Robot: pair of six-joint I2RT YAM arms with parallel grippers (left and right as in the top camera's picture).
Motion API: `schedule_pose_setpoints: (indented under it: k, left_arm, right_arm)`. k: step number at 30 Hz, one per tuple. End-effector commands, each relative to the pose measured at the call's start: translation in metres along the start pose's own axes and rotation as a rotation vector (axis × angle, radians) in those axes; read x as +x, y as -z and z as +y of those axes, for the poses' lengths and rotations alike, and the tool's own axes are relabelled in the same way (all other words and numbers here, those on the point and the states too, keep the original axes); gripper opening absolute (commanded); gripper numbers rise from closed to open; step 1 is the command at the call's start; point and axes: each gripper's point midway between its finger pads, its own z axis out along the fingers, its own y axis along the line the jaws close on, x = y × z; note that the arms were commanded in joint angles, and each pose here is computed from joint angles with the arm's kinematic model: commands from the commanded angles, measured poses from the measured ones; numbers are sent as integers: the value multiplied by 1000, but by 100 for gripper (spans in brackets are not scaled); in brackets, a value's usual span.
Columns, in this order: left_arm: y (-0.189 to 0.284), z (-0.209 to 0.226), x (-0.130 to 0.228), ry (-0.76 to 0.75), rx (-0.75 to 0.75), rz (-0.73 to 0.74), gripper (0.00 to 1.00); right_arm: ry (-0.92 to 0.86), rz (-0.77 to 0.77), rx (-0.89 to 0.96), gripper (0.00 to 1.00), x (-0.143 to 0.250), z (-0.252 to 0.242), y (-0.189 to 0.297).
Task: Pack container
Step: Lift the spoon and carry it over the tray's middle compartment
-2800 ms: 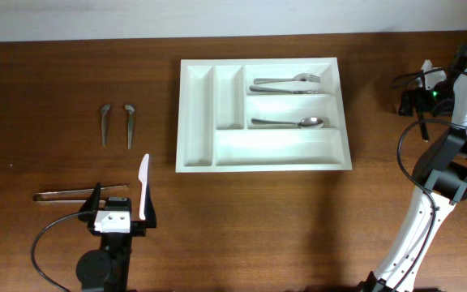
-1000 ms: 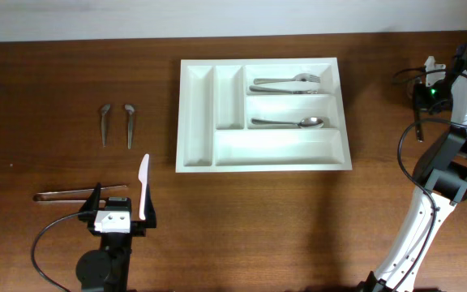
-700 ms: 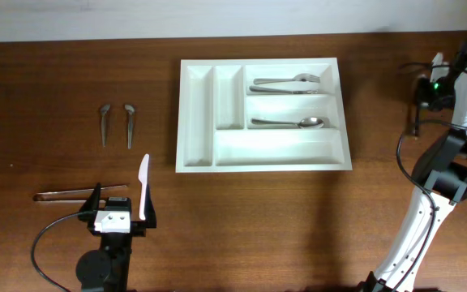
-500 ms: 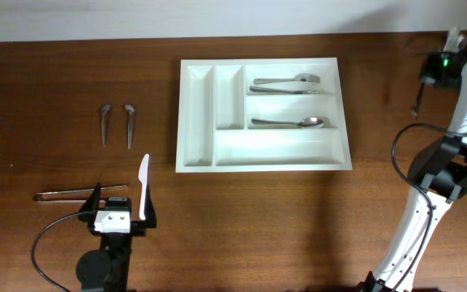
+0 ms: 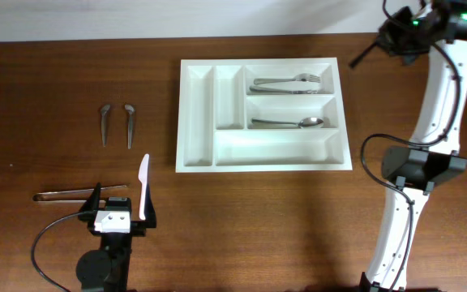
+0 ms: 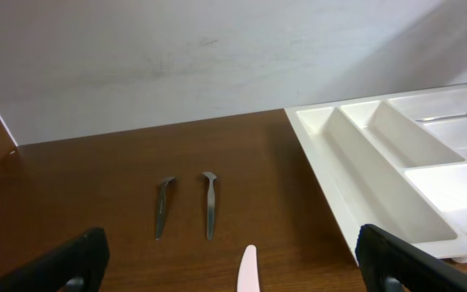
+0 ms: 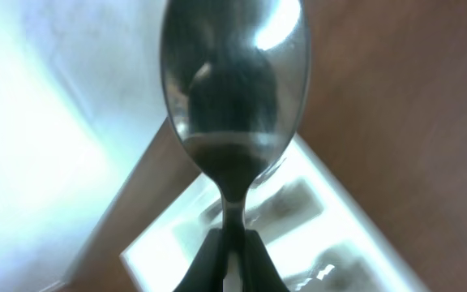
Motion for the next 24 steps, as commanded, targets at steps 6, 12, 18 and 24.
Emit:
schedule_pose_setpoints:
  k: [6,12,18,24]
  left_arm:
    - [0,1,2,-10,-5,1,99]
    - [0,1,2,-10,-5,1,99]
    - [0,1,2,-10,-5,1,99]
    - [0,1,2,-10,-5,1,99]
  right_arm:
    - [-582,42,162,4,66,7,-7]
    - [-620,41,230,4,104,18,-19]
    - [-697,-16,287,4,136,27,-33]
    - [-743,-77,410,4,157,10,-56]
